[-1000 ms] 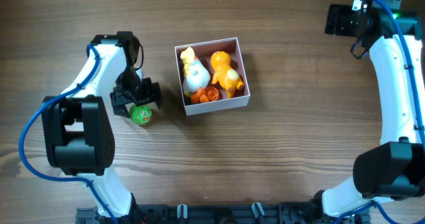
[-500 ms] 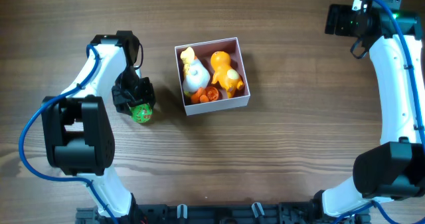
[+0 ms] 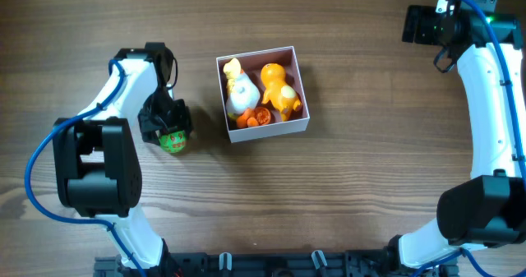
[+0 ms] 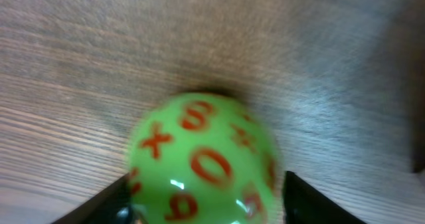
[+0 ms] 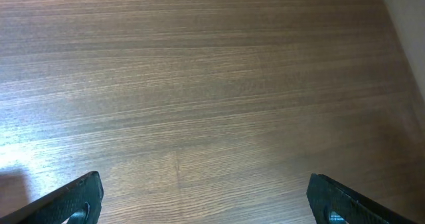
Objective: Pack container
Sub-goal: 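Lift the green ball with the left gripper and lower it into the box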
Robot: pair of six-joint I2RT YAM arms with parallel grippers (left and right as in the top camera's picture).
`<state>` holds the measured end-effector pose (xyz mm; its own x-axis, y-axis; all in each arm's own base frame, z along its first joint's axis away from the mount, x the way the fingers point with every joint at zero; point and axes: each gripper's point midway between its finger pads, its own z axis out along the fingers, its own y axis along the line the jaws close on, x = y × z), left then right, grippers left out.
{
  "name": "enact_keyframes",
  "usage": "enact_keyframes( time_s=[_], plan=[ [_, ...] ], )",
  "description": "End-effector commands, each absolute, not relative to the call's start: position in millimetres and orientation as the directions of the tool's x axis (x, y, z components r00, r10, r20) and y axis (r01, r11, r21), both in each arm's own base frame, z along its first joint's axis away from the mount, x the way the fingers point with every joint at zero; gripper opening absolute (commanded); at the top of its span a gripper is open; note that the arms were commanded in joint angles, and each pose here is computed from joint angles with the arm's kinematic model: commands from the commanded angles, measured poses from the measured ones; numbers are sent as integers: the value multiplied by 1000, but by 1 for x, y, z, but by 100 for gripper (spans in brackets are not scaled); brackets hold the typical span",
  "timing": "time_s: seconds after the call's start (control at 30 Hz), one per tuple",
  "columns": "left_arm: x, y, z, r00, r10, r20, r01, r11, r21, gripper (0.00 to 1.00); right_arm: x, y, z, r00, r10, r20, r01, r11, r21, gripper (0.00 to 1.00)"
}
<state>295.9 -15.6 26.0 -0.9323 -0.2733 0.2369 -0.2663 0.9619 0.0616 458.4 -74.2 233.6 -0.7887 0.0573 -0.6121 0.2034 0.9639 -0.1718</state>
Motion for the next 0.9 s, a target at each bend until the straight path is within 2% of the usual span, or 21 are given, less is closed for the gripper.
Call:
enact_keyframes(
  time_s=[0.0,0.07,0.13,0.2,0.23,0.4,0.53,0.63,0.77,0.87],
  plan=[
    [291,-26,19,-929,-262,261,-266,964,18,54,459,-73,246,-769,63,-637,211,964,-159,100],
    [291,-26,19,-929,-262,262,-267,964,18,45,459,-73,246,-769,63,-637,211,964,-160,100],
    [290,-26,20,-929,-262,263,-267,964,19,30,459,-73,246,-769,63,-637,211,964,-159,100],
    [289,-26,20,-927,-262,268,-266,964,20,6,459,-73,246,-769,63,-637,212,964,-160,100],
    [289,-26,20,-928,-262,267,-266,964,20,4,459,-73,246,-769,63,-637,211,964,-159,100],
    [309,-27,44,-938,-261,226,-267,964,6,4,459,-73,246,-768,63,-637,212,964,-159,100],
    [366,-32,114,-965,-258,52,-261,964,-58,4,459,-73,246,-769,63,-637,211,964,-159,100],
    [398,-53,171,-968,-233,-90,-217,963,-158,4,459,-73,246,-768,63,-637,211,964,-160,100],
    [406,-104,202,-977,-153,-146,-105,951,-292,4,459,-73,246,-769,63,-637,211,964,-159,100],
    [404,-143,204,-982,-58,-181,1,951,-310,8,459,-73,246,-769,63,-637,211,964,-159,100]
  ],
)
